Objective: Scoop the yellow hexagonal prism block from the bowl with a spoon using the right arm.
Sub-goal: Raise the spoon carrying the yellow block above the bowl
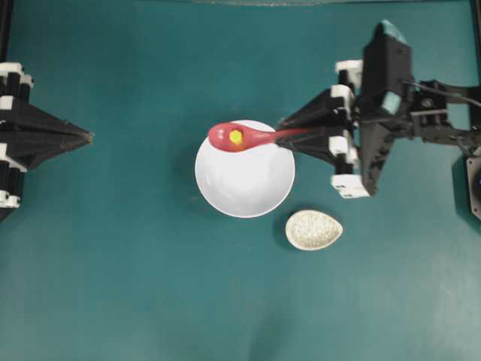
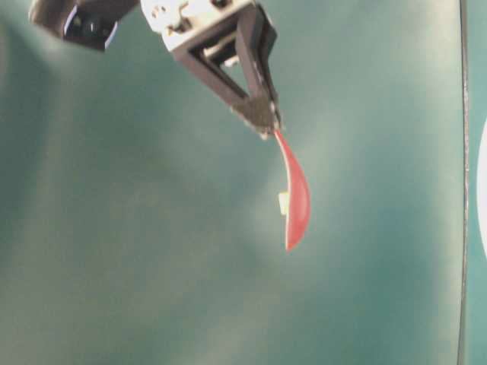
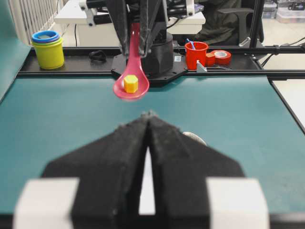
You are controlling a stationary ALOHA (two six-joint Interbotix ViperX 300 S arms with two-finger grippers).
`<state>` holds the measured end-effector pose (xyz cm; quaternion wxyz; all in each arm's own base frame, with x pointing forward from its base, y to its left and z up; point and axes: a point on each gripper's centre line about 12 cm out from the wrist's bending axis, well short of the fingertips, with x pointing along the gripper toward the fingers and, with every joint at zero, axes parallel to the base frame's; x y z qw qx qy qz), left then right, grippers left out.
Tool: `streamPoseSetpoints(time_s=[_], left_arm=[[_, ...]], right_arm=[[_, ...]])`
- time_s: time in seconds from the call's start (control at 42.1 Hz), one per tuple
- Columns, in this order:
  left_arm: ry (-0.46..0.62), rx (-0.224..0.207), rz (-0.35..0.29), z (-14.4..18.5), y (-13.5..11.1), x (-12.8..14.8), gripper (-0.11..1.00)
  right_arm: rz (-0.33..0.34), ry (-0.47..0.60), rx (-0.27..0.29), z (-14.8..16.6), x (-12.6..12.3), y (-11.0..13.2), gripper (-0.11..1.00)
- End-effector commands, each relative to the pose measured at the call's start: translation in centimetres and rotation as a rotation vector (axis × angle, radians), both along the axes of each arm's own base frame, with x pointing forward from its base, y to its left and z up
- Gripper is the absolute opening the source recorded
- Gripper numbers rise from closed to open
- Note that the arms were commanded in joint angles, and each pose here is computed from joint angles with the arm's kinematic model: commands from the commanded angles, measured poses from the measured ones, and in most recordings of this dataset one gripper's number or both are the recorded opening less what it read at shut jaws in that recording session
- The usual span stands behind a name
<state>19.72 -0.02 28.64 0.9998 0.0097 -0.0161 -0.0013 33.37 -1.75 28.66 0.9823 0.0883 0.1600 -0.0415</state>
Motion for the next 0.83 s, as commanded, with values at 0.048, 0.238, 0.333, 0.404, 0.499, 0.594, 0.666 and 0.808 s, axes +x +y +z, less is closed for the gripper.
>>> streamPoseSetpoints(time_s=[0.048,0.238,0.333,0.404,0.499,0.594,0.666,0.808], left_arm=[[-0.018,0.001,-0.002,0.6,0.0,0.2,0.00],[-0.018,0.003,-0.004,0.6,-0.1,0.2,0.00],[-0.021,0.003,-0.002,0.7,0.0,0.1,0.00],[-0.018,0.003,-0.002,0.6,0.0,0.1,0.00],[-0.017,0.001,-0.002,0.6,0.0,0.2,0.00],[-0.012,0.001,-0.002,0.5,0.0,0.2,0.00],[-0.012,0.000,-0.002,0.5,0.0,0.2,0.00],[-0.015,0.000,-0.002,0.6,0.0,0.2,0.00]], right_arm=[[-0.001,-0.035,-0.001,1.1,-0.2,0.0,0.23],[0.006,-0.012,-0.006,0.6,-0.2,0.1,0.23],[0.012,0.005,-0.005,0.4,-0.3,0.2,0.23],[0.012,0.013,-0.002,0.4,-0.4,0.2,0.23],[0.016,0.032,0.006,0.1,-0.5,0.3,0.23],[0.022,0.054,0.011,-0.1,-0.7,0.4,0.23],[0.022,0.057,0.013,-0.1,-0.7,0.4,0.23],[0.022,0.054,0.011,0.0,-0.7,0.4,0.23]])
